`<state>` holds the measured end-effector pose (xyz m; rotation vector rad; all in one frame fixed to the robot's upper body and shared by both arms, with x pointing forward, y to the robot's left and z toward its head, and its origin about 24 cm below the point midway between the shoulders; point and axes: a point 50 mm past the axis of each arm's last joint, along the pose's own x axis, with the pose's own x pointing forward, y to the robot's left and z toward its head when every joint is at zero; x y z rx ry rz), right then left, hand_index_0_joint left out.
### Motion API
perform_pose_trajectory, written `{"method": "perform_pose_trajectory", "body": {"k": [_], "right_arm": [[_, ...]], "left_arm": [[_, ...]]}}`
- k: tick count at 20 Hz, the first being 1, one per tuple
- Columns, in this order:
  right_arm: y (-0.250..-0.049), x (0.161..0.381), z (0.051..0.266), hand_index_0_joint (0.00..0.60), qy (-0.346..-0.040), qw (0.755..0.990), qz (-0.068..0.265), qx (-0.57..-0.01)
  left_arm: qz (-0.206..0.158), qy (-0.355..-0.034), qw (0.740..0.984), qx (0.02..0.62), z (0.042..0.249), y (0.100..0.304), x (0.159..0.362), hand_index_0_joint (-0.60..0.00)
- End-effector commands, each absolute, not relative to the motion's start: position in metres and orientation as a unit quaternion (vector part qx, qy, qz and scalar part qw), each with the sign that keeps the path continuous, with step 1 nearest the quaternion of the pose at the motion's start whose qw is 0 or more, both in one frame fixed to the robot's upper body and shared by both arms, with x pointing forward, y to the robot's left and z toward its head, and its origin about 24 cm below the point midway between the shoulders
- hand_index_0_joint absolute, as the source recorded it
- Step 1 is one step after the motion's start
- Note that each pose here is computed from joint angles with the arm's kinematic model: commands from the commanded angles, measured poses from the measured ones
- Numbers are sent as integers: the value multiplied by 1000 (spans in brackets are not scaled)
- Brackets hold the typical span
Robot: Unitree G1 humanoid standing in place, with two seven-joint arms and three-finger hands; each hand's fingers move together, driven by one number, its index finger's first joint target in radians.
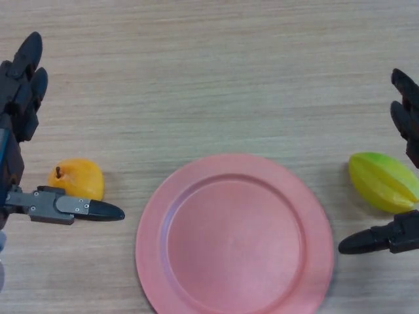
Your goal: Pick up the yellow starfruit and place it on the plate
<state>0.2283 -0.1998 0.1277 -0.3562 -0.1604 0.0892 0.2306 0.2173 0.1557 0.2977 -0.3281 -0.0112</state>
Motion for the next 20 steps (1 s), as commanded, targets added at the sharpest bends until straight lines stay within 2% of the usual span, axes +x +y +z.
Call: {"method": "perform_pose_trajectory", "body": {"k": [1,9,12,13,14,15,16,17,18,20], "right_arm": [[-219,231,160,0,-202,947,-3,-248],[-250,267,118,0,-183,938,-34,-292],[-259,274,106,0,-175,940,-46,-290],[-261,276,103,50,-171,941,-47,-287],[-261,276,102,151,-171,941,-47,-289],[-260,277,99,300,-169,940,-44,-292],[-259,277,96,400,-168,939,-41,-296],[-260,280,88,542,-160,929,-39,-333],[-260,282,83,600,-154,921,-39,-356],[-262,283,85,600,-153,914,-61,-370]], "left_arm": [[7,-247,952,180,183,217,220,0],[2,-246,955,164,186,219,214,0],[6,-250,949,190,184,221,210,0],[6,-247,949,193,184,222,210,0],[6,-247,950,194,184,223,210,0],[7,-244,950,195,185,223,209,0],[7,-242,950,196,185,224,209,0],[8,-240,951,196,185,226,207,0],[9,-239,951,196,185,227,206,0],[15,-249,949,193,187,227,205,0]]}}
